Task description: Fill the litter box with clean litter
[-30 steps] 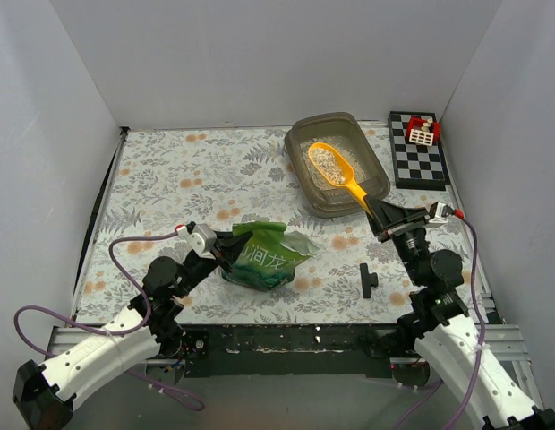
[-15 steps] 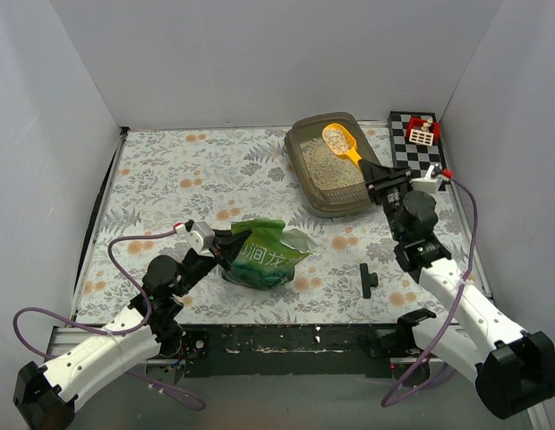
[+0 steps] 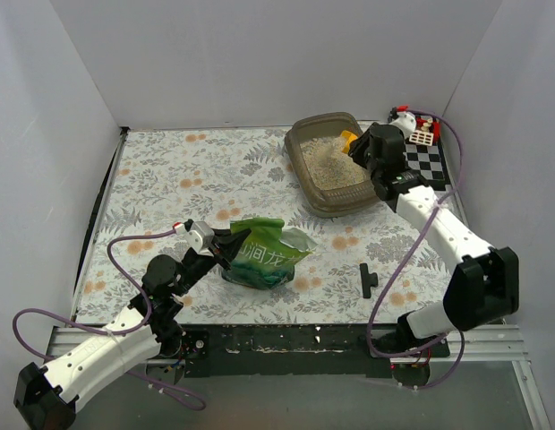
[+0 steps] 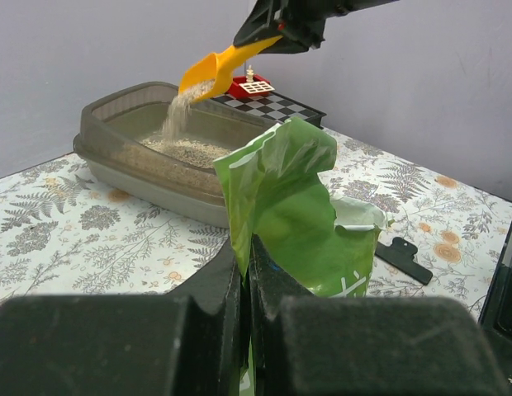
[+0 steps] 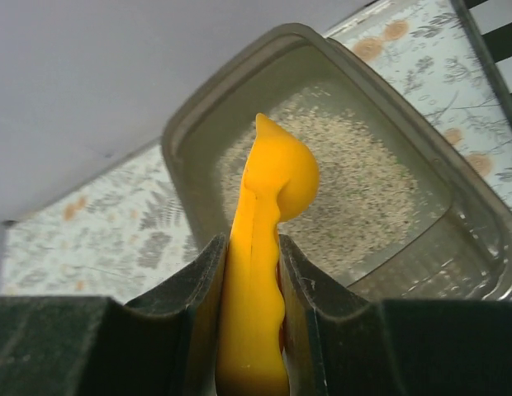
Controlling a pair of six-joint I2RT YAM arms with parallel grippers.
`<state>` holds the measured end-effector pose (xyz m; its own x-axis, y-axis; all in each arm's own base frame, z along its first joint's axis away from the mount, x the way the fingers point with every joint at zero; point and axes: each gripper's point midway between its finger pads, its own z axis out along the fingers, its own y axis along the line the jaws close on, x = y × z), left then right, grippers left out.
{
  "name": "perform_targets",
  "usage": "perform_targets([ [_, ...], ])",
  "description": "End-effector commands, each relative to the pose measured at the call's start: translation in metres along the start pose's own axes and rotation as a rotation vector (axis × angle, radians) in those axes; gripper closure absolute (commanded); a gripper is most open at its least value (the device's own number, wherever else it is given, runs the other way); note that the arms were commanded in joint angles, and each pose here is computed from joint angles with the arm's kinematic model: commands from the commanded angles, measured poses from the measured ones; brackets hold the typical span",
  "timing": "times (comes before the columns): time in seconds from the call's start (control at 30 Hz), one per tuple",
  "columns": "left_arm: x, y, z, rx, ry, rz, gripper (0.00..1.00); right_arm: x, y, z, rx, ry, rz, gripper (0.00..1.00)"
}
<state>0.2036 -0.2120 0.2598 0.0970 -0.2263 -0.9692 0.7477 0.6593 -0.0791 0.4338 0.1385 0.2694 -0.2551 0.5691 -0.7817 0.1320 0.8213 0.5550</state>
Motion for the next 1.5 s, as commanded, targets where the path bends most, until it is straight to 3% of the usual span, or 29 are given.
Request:
perform_targets([
  [0.0, -0.030, 0.004, 0.002, -0.019, -0.103, 0.027, 1.00, -0.024, -0.006, 0.020, 0.083, -0.047, -0.249, 0.99],
  [0.3, -0.027, 0.005, 0.003, -0.020, -0.090, 0.031, 1.00, -0.005, -0.009, 0.069, 0.180, 0.058, -0.605, 0.99],
  [0.63, -0.023, 0.004, 0.005, -0.008, -0.073, 0.036, 1.00, -0.030, 0.057, 0.047, 0.162, 0.027, -0.935, 0.99],
  [0.9, -0.023, 0.002, 0.004, 0.002, -0.070, 0.042, 1.00, -0.047, 0.091, -0.048, -0.063, 0.050, -0.741, 0.99],
  [1.03, -0.025, -0.001, 0.005, 0.016, -0.072, 0.041, 1.00, -0.042, 0.057, -0.092, -0.009, 0.162, -0.705, 0.99],
  [1.27, -0.026, -0.002, 0.005, 0.024, -0.070, 0.042, 1.00, -0.028, -0.018, -0.167, 0.110, 0.226, -0.557, 0.99],
  [1.47, -0.023, -0.003, 0.006, 0.029, -0.060, 0.035, 1.00, 0.022, -0.085, -0.199, 0.188, 0.286, -0.416, 0.99],
])
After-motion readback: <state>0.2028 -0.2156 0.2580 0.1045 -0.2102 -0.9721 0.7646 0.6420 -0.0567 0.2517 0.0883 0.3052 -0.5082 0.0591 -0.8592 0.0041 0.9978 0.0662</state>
